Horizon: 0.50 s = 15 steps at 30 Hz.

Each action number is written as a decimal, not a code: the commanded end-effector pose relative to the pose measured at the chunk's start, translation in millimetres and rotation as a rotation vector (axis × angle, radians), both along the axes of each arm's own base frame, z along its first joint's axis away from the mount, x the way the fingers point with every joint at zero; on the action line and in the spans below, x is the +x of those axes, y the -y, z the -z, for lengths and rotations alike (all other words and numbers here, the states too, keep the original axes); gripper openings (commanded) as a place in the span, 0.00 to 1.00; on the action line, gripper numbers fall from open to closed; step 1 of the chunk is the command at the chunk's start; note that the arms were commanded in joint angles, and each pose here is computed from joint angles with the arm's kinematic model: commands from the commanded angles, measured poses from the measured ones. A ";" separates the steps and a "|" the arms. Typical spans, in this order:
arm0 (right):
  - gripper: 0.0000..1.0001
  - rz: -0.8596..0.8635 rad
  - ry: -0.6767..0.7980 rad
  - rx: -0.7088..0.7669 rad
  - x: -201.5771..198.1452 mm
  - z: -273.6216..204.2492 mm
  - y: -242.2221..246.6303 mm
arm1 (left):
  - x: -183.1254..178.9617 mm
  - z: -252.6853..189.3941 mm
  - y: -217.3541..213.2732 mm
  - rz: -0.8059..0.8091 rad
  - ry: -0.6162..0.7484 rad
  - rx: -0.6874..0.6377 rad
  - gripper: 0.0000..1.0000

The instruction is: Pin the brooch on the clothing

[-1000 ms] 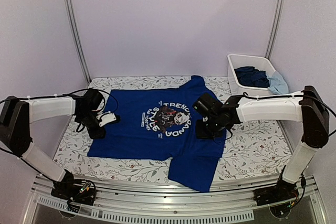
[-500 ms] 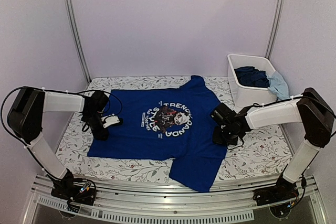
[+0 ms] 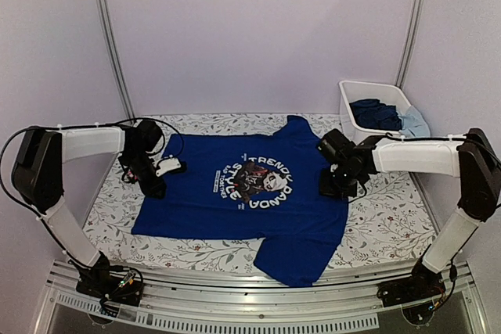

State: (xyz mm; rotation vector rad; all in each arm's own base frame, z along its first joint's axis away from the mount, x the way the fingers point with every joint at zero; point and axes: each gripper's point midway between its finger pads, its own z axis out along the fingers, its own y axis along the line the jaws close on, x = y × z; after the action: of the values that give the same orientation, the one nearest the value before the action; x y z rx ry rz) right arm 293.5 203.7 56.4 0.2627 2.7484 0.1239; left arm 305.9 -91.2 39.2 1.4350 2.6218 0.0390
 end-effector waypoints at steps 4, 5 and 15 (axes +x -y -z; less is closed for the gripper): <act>0.05 -0.142 0.302 0.027 145.3 -102.8 -14.8 | 62.8 -53.3 29.9 -0.061 0.093 -0.127 0.46; 0.06 -0.157 0.327 0.035 164.6 -109.9 -15.7 | 77.0 -59.2 33.0 -0.074 0.114 -0.132 0.46; 0.27 -0.247 0.528 0.260 319.7 -113.6 -45.1 | 190.6 -44.2 37.8 -0.209 0.301 -0.066 0.46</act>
State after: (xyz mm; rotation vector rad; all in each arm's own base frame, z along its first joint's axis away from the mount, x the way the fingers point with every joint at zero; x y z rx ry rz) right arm 577.3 230.1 194.2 0.0616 2.2647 0.4011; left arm 462.4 -136.1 98.4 1.1399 2.4736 0.0804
